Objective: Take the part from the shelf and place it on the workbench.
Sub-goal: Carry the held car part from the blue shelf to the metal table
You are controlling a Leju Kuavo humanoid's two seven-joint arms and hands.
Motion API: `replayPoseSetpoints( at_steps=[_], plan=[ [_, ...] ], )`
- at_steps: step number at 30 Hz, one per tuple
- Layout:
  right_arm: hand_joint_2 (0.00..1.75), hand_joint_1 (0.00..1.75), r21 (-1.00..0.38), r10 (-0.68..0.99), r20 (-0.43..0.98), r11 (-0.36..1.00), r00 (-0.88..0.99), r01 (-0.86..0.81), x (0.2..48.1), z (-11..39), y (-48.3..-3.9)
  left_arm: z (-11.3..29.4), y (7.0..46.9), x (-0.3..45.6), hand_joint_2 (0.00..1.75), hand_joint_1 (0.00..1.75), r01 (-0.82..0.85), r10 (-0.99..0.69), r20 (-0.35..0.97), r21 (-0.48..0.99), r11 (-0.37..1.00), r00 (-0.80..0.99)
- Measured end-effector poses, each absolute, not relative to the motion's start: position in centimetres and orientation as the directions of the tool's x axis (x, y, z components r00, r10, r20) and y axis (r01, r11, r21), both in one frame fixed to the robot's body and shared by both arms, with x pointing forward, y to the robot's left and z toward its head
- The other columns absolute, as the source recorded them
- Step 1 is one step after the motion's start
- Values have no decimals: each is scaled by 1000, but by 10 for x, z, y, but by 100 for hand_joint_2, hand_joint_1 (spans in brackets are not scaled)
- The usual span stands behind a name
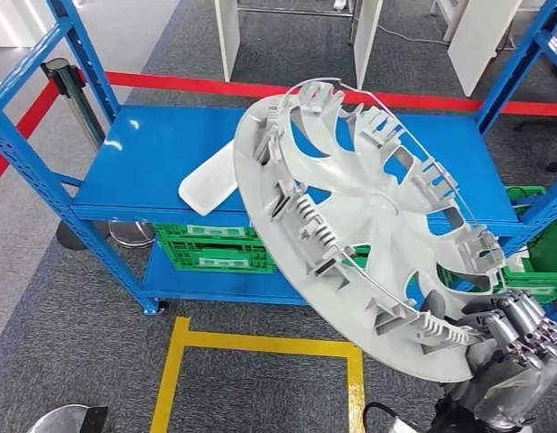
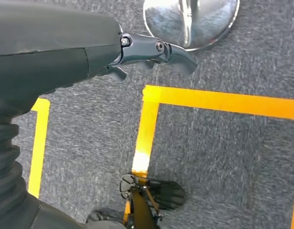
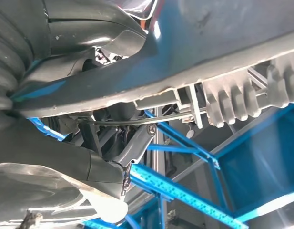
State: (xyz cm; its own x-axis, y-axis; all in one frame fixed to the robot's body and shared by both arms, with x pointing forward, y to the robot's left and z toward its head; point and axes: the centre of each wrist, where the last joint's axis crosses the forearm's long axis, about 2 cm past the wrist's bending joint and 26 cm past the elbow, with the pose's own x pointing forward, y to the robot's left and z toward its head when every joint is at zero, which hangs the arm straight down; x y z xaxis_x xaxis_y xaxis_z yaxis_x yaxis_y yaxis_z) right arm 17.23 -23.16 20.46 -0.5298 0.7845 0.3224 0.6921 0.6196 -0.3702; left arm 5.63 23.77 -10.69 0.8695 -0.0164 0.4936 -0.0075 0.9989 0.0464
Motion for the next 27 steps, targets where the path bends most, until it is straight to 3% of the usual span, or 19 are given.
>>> replayPoseSetpoints(
  at_steps=[27],
  plan=[
    [175,175,-357,773,354,632,-526,688,170,203,-233,-107,238,57,175,0,-2,-24,494,51,999,869]
  ],
)
